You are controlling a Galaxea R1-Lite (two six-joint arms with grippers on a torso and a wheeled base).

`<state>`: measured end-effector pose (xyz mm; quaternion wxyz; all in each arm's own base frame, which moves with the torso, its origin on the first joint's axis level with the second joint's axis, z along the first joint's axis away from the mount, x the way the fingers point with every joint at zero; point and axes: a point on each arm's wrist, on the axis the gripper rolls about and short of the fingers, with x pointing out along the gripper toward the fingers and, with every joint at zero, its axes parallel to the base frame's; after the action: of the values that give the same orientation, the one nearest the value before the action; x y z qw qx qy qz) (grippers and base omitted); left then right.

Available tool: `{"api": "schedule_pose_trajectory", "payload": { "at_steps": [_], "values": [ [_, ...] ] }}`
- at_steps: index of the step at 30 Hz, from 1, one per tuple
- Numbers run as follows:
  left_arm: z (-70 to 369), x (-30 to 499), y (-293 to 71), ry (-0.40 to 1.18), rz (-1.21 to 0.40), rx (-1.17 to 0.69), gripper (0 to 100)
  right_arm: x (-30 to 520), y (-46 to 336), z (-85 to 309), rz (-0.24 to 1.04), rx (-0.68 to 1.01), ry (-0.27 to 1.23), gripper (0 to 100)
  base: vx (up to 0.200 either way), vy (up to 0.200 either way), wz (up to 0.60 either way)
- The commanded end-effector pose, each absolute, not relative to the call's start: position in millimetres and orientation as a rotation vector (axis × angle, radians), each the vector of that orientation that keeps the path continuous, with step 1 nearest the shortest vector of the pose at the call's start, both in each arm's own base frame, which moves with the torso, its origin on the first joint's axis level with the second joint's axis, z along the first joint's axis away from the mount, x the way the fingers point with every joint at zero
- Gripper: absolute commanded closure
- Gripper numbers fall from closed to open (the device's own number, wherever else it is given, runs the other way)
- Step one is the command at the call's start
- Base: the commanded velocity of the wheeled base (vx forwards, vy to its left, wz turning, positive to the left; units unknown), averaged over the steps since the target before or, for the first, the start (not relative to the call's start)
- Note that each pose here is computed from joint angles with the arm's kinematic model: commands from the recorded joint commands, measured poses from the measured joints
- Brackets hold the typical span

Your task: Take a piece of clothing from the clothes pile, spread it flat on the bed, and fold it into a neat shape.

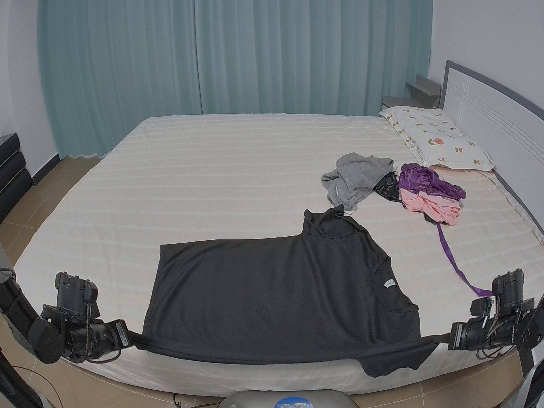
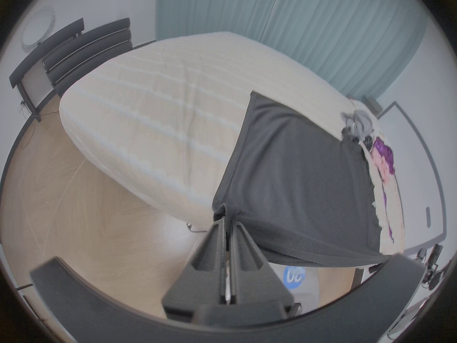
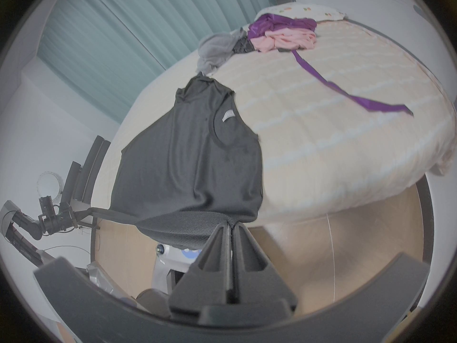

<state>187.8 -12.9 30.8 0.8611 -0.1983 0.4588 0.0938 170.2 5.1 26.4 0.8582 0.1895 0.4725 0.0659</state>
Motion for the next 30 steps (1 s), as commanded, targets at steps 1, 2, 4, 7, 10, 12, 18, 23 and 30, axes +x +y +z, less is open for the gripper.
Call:
{"api": "schedule_pose_trajectory", "payload": {
  "at_steps": [1, 2, 4, 7, 10, 12, 18, 23, 30],
  "values": [
    [45, 201, -14, 0.872, 0.188, -0.453, 100, 189, 5, 32, 0.150, 0.392, 0.938, 100, 0.000, 0.000, 0.00],
    [46, 203, -14, 0.867, 0.192, -0.460, 100, 192, 5, 33, 0.149, 0.393, 0.927, 100, 0.000, 0.000, 0.00],
    [46, 204, -14, 0.864, 0.198, -0.468, 100, 198, 5, 36, 0.146, 0.401, 0.909, 100, 0.000, 0.000, 0.00],
    [45, 204, -14, 0.868, 0.200, -0.467, 100, 202, 5, 40, 0.146, 0.406, 0.887, 100, 0.000, 0.000, 0.00],
    [45, 205, -14, 0.870, 0.199, -0.469, 100, 202, 6, 41, 0.151, 0.404, 0.884, 100, 0.000, 0.000, 0.00],
    [43, 205, -14, 0.876, 0.202, -0.470, 100, 202, 7, 41, 0.155, 0.402, 0.885, 100, 0.000, 0.000, 0.00],
    [38, 211, -14, 0.895, 0.207, -0.472, 100, 210, 8, 42, 0.159, 0.398, 0.872, 100, 0.000, 0.000, 0.00],
    [32, 220, -13, 0.910, 0.217, -0.487, 100, 220, 8, 46, 0.162, 0.400, 0.881, 100, 0.000, 0.000, 0.00],
    [29, 233, -14, 0.910, 0.231, -0.515, 100, 236, 8, 48, 0.157, 0.402, 0.906, 100, 0.000, 0.000, 0.00]
  ]
}}
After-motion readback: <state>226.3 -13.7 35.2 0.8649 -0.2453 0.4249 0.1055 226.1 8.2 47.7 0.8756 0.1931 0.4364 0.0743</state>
